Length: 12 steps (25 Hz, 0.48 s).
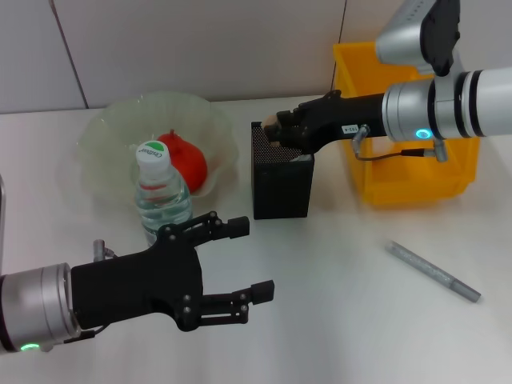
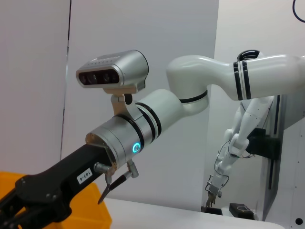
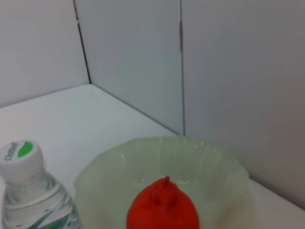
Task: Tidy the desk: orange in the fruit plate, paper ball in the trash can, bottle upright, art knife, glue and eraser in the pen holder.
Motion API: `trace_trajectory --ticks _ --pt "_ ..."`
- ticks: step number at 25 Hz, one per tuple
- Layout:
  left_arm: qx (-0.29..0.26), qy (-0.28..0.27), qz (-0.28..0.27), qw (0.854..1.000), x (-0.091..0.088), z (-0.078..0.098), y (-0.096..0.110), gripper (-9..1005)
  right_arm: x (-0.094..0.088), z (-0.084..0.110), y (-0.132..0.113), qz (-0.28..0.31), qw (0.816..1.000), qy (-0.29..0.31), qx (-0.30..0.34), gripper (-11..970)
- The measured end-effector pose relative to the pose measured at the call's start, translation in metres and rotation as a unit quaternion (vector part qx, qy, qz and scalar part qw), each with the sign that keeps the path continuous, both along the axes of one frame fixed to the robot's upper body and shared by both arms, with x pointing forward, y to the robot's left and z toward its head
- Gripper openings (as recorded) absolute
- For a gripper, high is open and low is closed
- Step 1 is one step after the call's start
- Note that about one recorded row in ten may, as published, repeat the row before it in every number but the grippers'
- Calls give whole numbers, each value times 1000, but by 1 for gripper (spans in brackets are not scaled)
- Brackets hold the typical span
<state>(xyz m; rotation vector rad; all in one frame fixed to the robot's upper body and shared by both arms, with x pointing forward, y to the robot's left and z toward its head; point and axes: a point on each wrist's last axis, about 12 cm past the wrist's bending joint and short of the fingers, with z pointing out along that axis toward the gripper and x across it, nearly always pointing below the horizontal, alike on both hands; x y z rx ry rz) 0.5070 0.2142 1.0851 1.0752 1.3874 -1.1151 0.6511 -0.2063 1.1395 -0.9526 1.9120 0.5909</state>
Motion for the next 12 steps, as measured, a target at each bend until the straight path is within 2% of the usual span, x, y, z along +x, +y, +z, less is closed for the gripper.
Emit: trace_trajectory --ticks 4,12 --pt "1 0 -2 1000 0 0 -1 869 2 0 0 -9 1000 1 -2 380" --pt "1 1 -3 1000 0 0 -1 869 1 6 -6 -15 1000 -12 1 531"
